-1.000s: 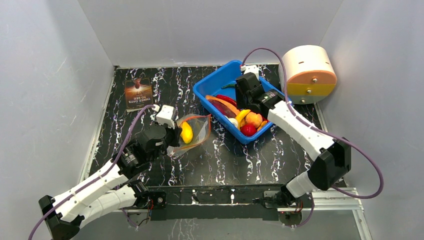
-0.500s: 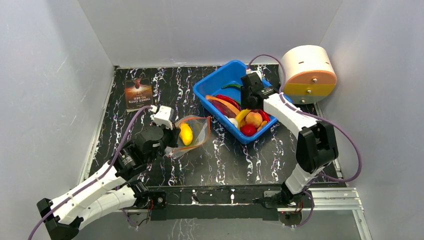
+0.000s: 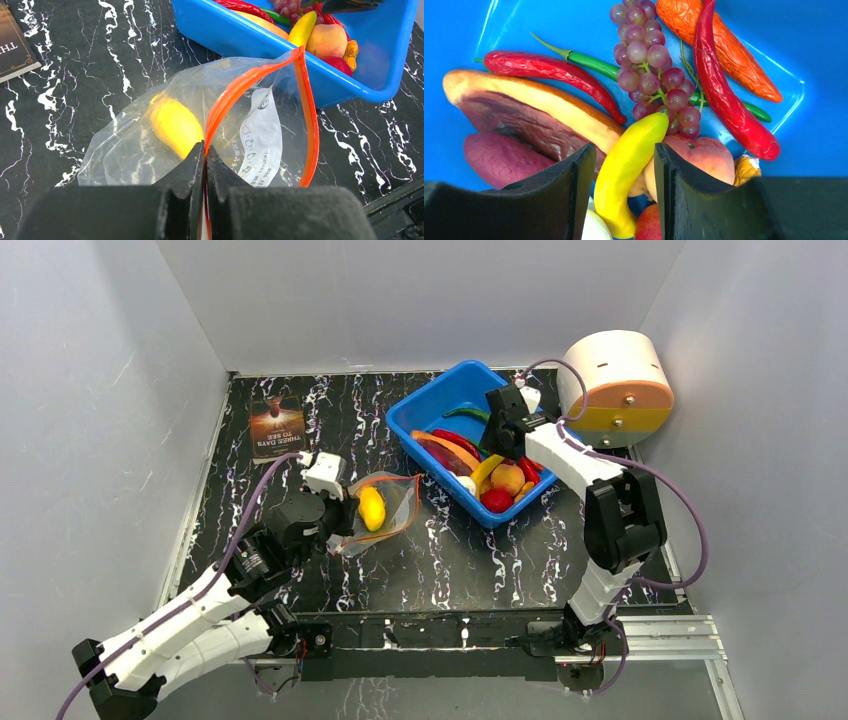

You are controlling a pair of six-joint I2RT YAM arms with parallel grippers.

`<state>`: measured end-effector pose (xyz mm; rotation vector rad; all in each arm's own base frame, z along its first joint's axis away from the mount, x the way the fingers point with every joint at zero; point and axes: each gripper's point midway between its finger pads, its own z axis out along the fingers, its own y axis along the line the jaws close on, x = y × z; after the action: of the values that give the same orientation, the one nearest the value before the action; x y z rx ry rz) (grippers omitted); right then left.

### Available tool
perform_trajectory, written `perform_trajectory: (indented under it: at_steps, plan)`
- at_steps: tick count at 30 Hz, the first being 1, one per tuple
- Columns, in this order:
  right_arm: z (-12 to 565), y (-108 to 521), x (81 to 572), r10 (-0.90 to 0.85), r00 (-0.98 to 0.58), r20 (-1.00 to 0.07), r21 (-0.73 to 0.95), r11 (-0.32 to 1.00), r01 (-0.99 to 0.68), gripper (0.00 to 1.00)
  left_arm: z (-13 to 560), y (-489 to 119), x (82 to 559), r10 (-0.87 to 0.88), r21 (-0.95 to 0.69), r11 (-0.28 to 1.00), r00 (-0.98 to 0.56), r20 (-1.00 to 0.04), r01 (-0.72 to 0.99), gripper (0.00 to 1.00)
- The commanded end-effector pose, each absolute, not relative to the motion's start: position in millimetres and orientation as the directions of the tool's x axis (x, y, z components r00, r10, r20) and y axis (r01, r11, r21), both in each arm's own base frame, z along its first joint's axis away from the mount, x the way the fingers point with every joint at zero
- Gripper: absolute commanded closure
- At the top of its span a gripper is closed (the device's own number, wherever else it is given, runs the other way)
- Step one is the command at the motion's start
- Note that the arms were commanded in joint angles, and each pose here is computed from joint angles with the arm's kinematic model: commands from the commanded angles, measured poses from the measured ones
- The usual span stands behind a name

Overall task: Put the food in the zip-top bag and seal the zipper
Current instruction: Pick up the fake fruit from the bin.

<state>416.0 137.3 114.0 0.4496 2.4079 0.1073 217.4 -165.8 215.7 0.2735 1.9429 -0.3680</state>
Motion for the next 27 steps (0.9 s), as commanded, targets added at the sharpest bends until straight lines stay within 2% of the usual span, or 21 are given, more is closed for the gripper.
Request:
perform_trajectory:
  at_steps: [1,4,7,18,27]
  plan:
    - [107.1,130.1,428.0,0.45,-0.647,-0.616,0.209,0.885,0.416,0.54,232.9,-160.7,219.1,-0.009,-0.139,0.93,-0.358,-0.934,0.34,1.0]
    - [97.3,117.1,425.6,0.47,-0.625,-0.622,0.157,0.858,0.489,0.53,234.6,-162.0,219.0,-0.015,-0.146,0.928,-0.356,-0.934,0.343,1.0]
    - [91.0,119.0,426.1,0.472,-0.636,-0.611,0.153,0.858,0.49,0.53,233.4,-162.8,218.8,-0.016,-0.149,0.927,-0.359,-0.933,0.345,1.0]
    - [81.4,131.6,425.0,0.48,-0.651,-0.588,0.215,0.869,0.446,0.69,232.3,-160.9,216.2,-0.024,-0.159,0.926,-0.367,-0.93,0.341,1.0]
    - [106.7,132.2,426.7,0.468,-0.624,-0.625,0.252,0.878,0.407,0.74,230.1,-162.7,216.7,-0.026,-0.163,0.926,-0.373,-0.928,0.341,1.0]
